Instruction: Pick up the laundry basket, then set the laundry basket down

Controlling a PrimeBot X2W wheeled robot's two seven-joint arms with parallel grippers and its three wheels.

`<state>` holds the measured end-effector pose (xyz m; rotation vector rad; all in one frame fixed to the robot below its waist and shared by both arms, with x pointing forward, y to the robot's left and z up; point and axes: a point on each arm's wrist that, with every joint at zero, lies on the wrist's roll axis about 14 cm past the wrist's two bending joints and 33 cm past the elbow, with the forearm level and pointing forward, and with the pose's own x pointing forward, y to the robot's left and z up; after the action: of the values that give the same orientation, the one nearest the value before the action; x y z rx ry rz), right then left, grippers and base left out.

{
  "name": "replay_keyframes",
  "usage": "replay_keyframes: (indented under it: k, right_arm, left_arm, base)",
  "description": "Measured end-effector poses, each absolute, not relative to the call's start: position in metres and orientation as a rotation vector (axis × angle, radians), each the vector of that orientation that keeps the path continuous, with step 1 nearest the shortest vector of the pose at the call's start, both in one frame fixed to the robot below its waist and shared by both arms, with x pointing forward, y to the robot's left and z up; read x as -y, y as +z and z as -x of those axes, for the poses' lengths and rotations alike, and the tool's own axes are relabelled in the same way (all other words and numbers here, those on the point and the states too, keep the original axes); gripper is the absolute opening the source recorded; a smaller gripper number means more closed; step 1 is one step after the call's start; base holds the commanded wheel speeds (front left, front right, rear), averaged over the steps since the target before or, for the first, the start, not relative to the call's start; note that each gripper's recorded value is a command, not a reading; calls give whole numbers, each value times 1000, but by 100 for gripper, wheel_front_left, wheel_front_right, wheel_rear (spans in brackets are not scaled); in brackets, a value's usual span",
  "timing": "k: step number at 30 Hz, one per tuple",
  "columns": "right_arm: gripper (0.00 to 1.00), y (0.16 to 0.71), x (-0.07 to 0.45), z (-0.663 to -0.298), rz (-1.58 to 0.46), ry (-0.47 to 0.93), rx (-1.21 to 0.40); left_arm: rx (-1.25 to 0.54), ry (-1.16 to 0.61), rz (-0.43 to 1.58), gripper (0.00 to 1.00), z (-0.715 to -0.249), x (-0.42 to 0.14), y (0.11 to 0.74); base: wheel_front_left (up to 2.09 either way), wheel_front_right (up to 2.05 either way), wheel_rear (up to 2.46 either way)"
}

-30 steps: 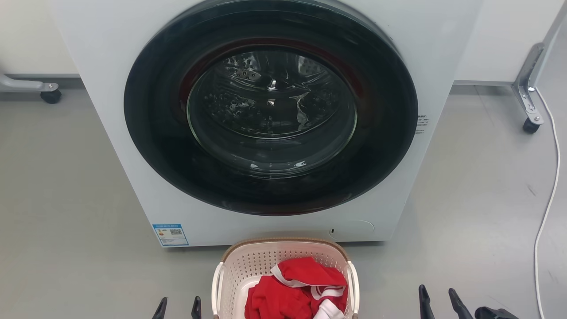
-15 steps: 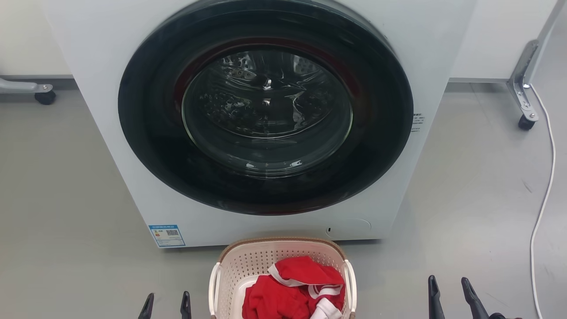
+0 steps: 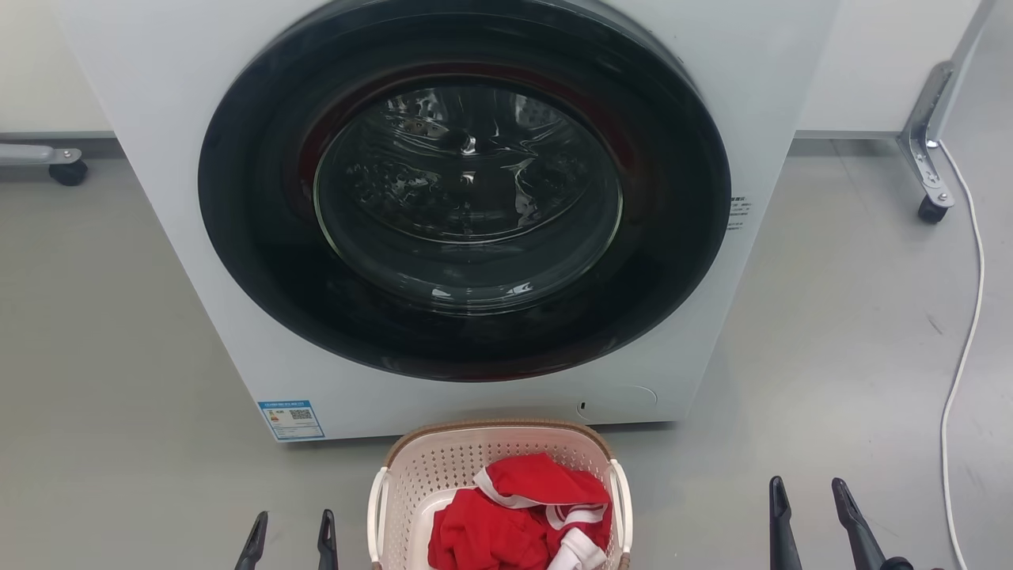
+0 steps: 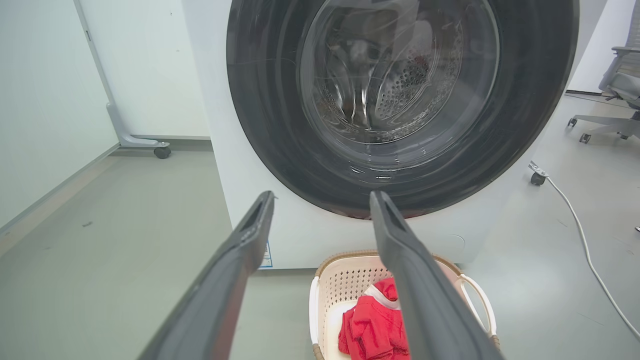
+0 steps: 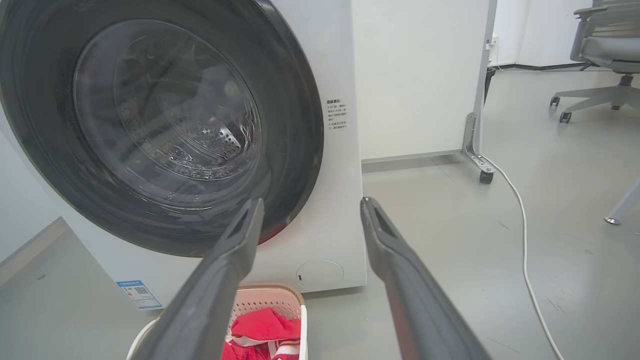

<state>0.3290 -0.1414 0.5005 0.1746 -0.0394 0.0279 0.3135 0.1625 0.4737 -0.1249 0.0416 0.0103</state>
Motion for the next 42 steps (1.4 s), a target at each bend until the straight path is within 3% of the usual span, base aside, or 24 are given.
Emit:
replay_keyframes:
  k: [12,13,24,42]
  right_arm:
    - [100,509,141,-330,-175,23,68]
    - [0,509,142,-330,-175,22,68]
    - [0,479,146,-324,-216,0,-41]
    - [0,467,163,-334,-489,-63,-120]
  left_arm:
    - [-24,9,111,100,-316,-162,479]
    - [-23,9,111,0,-316,-162,479]
    - [-112,28,158,0,-311,-164,456]
    - [-188,94,443,0,-319,-176,444]
  base:
    - [0,0,0]
    - [0,0,0]
    - [0,0,0]
    - [0,0,0]
